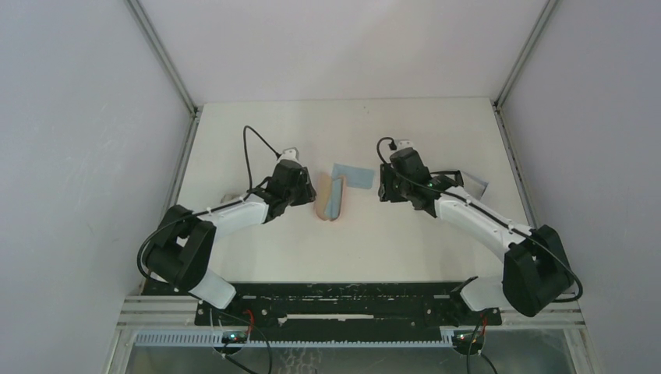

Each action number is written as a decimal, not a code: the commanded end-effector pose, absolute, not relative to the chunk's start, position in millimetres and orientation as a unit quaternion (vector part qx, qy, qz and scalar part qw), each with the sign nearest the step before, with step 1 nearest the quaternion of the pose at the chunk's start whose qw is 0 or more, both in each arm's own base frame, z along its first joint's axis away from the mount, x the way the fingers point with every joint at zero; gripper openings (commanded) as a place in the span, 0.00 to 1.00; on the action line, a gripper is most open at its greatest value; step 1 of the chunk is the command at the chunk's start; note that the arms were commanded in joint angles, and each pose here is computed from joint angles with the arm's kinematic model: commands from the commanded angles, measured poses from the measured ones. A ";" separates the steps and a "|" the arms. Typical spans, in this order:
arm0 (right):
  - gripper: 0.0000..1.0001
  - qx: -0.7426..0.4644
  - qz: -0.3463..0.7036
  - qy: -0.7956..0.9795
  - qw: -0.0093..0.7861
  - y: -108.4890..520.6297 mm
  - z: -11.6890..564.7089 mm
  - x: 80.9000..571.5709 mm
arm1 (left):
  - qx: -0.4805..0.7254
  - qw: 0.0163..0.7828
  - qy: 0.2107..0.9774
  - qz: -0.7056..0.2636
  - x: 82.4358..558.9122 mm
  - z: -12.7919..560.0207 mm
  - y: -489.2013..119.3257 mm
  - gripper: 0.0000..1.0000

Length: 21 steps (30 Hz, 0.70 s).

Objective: Organize the sunglasses
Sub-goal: Adjust the sunglasses case at the center of the board.

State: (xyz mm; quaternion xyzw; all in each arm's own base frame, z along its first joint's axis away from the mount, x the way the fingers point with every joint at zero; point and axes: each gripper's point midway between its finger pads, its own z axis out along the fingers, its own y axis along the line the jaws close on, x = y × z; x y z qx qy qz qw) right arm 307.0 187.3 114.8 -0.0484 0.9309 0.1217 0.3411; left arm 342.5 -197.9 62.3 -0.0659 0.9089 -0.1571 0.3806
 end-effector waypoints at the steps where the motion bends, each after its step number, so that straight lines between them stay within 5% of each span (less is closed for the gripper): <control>1: 0.43 0.000 0.107 0.926 0.361 162.8 119.7 299.5 | -0.047 0.408 0.892 -0.191 350.4 87.3 -209.0 0.48; 21: 0.46 0.136 0.091 0.898 0.408 76.3 128.4 281.6 | -0.024 0.416 0.879 -0.233 347.7 112.3 -222.6 0.49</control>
